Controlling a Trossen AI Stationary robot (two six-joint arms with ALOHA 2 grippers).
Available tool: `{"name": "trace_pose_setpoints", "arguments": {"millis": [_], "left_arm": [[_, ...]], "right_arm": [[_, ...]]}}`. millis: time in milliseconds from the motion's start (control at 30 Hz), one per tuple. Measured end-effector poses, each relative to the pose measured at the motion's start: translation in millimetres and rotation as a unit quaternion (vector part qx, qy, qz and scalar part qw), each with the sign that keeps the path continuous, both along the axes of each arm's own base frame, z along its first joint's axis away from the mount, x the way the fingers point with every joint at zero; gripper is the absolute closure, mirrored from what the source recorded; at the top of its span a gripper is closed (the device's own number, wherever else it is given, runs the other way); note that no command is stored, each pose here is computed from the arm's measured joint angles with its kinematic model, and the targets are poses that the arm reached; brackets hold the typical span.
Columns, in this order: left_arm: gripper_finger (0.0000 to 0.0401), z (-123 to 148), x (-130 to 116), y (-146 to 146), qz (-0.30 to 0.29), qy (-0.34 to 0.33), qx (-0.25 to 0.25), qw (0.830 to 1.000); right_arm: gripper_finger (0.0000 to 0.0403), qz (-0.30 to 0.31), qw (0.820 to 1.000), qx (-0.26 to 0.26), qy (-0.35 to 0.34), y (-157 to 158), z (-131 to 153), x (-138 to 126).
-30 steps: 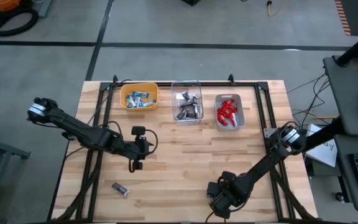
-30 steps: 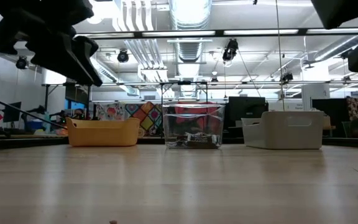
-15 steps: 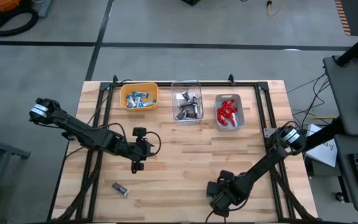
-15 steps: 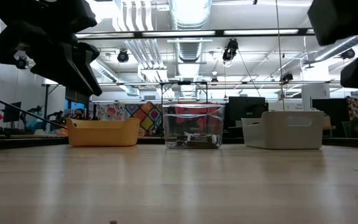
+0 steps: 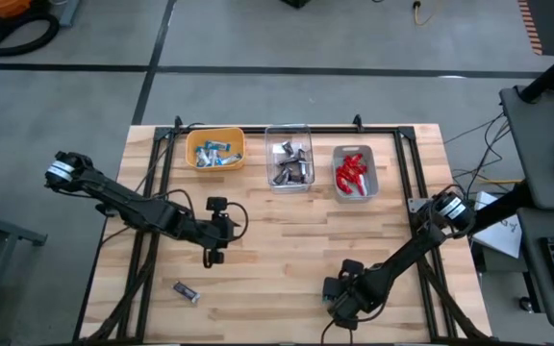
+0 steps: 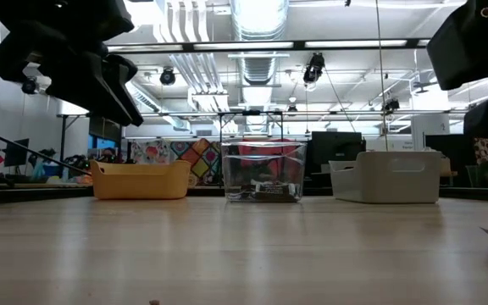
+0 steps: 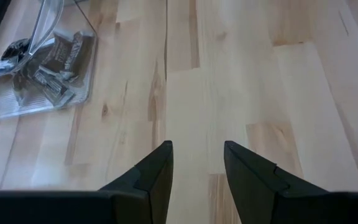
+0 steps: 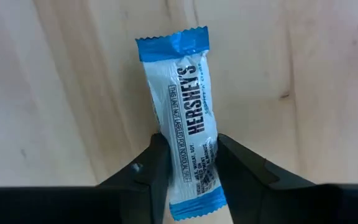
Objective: Sort candy
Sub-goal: Put the white chocolate into the yellow bin
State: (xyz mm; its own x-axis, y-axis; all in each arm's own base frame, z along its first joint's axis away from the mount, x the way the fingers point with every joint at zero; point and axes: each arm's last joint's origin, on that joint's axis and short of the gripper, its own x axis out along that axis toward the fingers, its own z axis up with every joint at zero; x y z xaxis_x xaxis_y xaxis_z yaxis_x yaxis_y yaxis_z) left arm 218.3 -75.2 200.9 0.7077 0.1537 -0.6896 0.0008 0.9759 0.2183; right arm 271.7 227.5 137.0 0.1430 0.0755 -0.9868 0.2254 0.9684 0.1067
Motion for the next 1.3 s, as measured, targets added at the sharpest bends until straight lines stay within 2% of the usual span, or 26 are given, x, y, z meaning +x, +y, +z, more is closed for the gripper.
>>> {"name": "trace_pose_setpoints", "arguments": {"millis": [200, 300, 533, 700, 833, 933, 1300], "left_arm": [[0.0274, 3, 3, -1, -0.009, -0.021, -0.004, 1.000], [0.0274, 5, 5, -3, -0.023, -0.031, -0.009, 0.999], [0.0274, 8, 8, -5, -0.036, -0.051, -0.023, 0.998], [0.0274, 9, 18, -13, -0.118, -0.074, -0.055, 0.989], [0.0274, 3, 29, -24, -0.215, -0.090, -0.076, 0.970], [0.0274, -5, 36, -30, -0.256, -0.094, -0.077, 0.959], [0.0274, -30, 60, -41, -0.268, -0.103, -0.064, 0.956]], "right_arm": [[0.0343, 0.018, 1.000, -0.002, -0.014, -1, 0, 3], [0.0359, 0.025, 0.999, 0.000, -0.023, -1, 3, 7], [0.0356, 0.023, 0.998, -0.006, -0.060, -2, 13, 18], [0.0360, 0.014, 0.995, -0.005, -0.100, -13, 25, 39], [0.0363, 0.007, 0.990, 0.010, -0.139, -28, 31, 59], [0.0364, 0.016, 0.987, 0.029, -0.157, -41, 35, 72], [0.0364, 0.019, 0.966, 0.140, -0.218, -96, 46, 114]]}}
